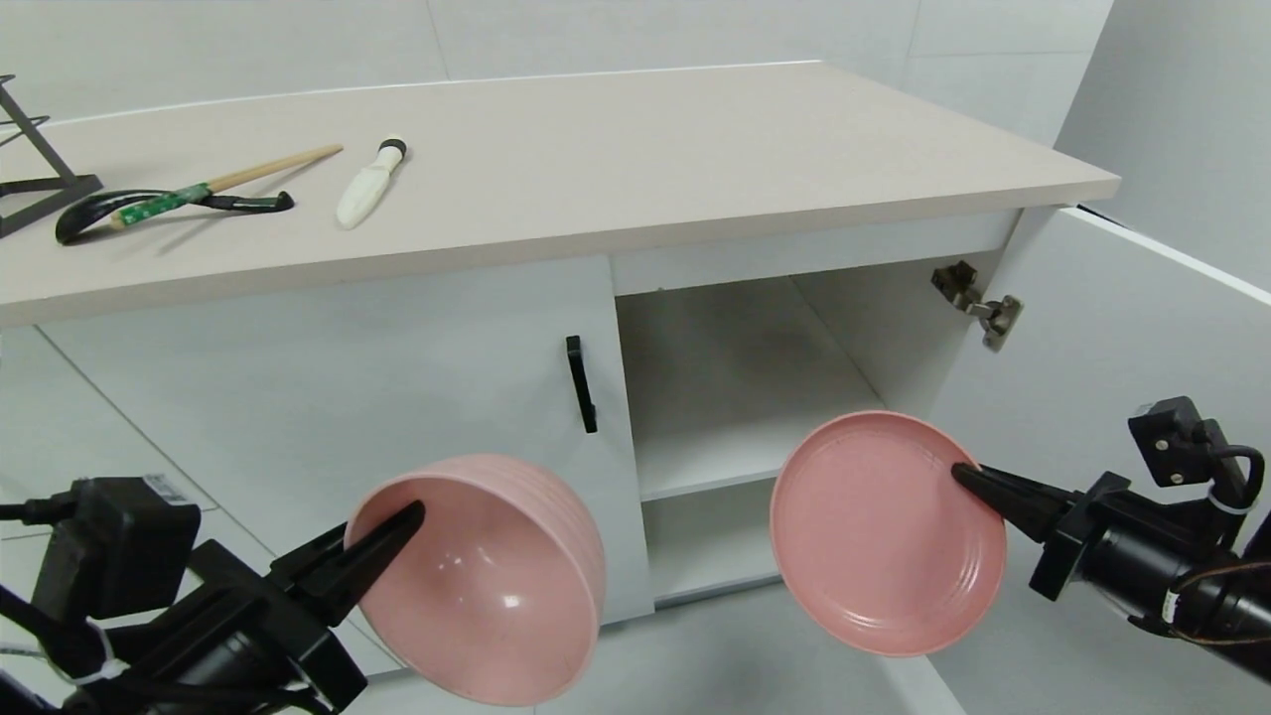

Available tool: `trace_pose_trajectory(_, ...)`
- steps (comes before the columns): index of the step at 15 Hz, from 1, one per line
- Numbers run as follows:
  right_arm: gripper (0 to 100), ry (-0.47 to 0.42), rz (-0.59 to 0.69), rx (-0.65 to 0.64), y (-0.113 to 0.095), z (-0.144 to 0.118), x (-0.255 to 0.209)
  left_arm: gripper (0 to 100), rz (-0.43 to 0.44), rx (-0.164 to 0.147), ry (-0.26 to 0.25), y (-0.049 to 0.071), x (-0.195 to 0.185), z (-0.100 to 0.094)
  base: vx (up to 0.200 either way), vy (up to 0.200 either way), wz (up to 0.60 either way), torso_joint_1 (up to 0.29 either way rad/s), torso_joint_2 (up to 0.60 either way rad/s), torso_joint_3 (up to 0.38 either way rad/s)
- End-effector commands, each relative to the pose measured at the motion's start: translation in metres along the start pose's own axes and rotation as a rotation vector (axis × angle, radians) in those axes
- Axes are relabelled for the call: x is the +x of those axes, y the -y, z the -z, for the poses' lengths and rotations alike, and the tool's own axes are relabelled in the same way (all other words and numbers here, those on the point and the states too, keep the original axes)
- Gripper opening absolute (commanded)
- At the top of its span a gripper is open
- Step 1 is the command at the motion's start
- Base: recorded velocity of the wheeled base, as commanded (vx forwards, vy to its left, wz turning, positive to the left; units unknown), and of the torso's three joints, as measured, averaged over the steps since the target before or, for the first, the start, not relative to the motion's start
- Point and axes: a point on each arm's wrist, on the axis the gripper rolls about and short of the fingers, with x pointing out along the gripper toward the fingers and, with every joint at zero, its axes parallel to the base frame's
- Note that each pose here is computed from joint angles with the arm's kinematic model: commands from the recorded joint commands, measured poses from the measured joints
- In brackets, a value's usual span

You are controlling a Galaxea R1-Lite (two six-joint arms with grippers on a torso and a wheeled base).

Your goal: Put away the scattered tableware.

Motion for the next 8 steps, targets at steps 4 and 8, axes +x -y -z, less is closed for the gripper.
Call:
trace_pose_trajectory(4,0,-0.052,-0.016,0.019,0.001,0.013,0.012,0,0.028,0.000,-0.004,0.001,-0.002,0.001,0.150,0.000,0.00,0.001,0.00,0.002)
trace_pose_trajectory(8,0,-0.063,-0.046,0.015,-0.001,0.018,0.027,0,0.036,0.000,-0.004,0.001,-0.002,0.001,0.100,0.000,0.00,0.001,0.00,0.001)
